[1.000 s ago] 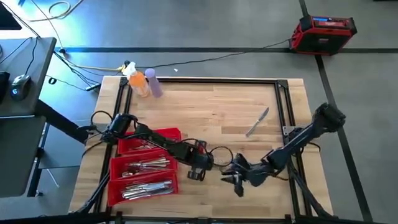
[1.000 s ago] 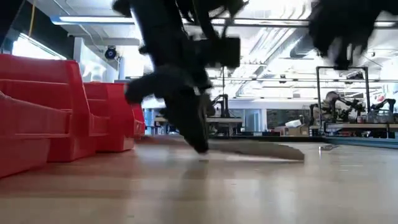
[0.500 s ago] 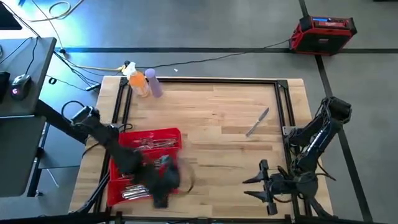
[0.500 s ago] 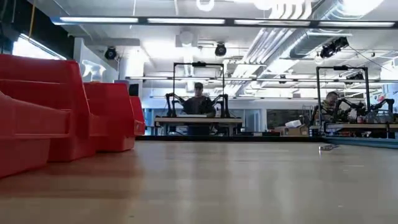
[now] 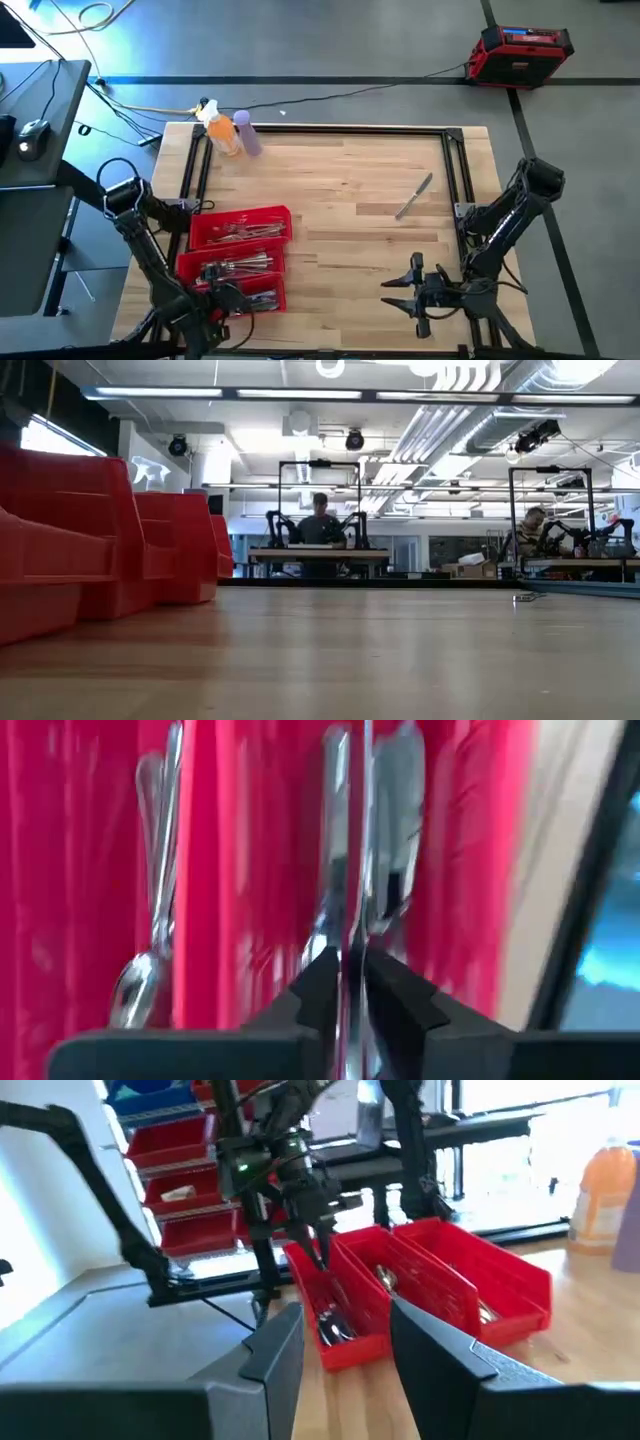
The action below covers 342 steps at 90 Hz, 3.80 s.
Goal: Sort silverware
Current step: Put the silver knife in the bottom red bin
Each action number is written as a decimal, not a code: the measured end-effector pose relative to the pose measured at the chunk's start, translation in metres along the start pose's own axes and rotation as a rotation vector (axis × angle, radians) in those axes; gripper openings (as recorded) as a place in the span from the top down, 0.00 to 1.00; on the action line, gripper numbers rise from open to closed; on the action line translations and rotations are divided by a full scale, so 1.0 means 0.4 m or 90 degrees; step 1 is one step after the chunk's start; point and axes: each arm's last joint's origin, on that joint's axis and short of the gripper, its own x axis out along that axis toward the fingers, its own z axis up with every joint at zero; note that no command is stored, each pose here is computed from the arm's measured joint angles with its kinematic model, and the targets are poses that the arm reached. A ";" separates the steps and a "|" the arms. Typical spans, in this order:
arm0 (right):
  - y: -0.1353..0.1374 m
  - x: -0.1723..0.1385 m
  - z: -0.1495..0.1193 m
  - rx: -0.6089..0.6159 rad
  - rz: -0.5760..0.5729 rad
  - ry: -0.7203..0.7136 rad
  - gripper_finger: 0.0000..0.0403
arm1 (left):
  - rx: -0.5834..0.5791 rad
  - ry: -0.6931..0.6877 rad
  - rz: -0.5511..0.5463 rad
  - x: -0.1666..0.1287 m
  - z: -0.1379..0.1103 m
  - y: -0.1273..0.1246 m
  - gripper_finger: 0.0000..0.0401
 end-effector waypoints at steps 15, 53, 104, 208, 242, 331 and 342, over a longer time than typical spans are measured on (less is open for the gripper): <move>-0.037 0.029 -0.032 0.019 -0.072 0.045 0.67 | -0.007 0.069 0.013 -0.012 0.000 0.017 0.75; -0.382 0.052 -0.134 0.238 -0.628 0.343 0.67 | -0.036 -0.439 0.145 -0.177 0.181 0.049 0.73; -0.519 0.102 -0.235 0.298 -0.623 0.532 0.98 | 0.042 -0.457 0.194 -0.069 0.330 0.006 0.77; -0.276 0.259 -0.333 0.299 -0.152 0.547 1.00 | 0.092 -0.228 0.109 0.488 0.658 0.160 0.78; -0.236 0.261 -0.190 0.171 -0.112 0.434 1.00 | 0.096 -0.186 0.206 0.387 0.619 0.172 0.90; -0.230 0.179 -0.215 0.171 -0.280 0.609 1.00 | 0.087 -0.115 0.136 0.446 0.597 0.158 0.99; -0.230 0.179 -0.211 0.190 -0.298 0.588 1.00 | 0.115 -0.107 0.103 0.443 0.589 0.139 0.99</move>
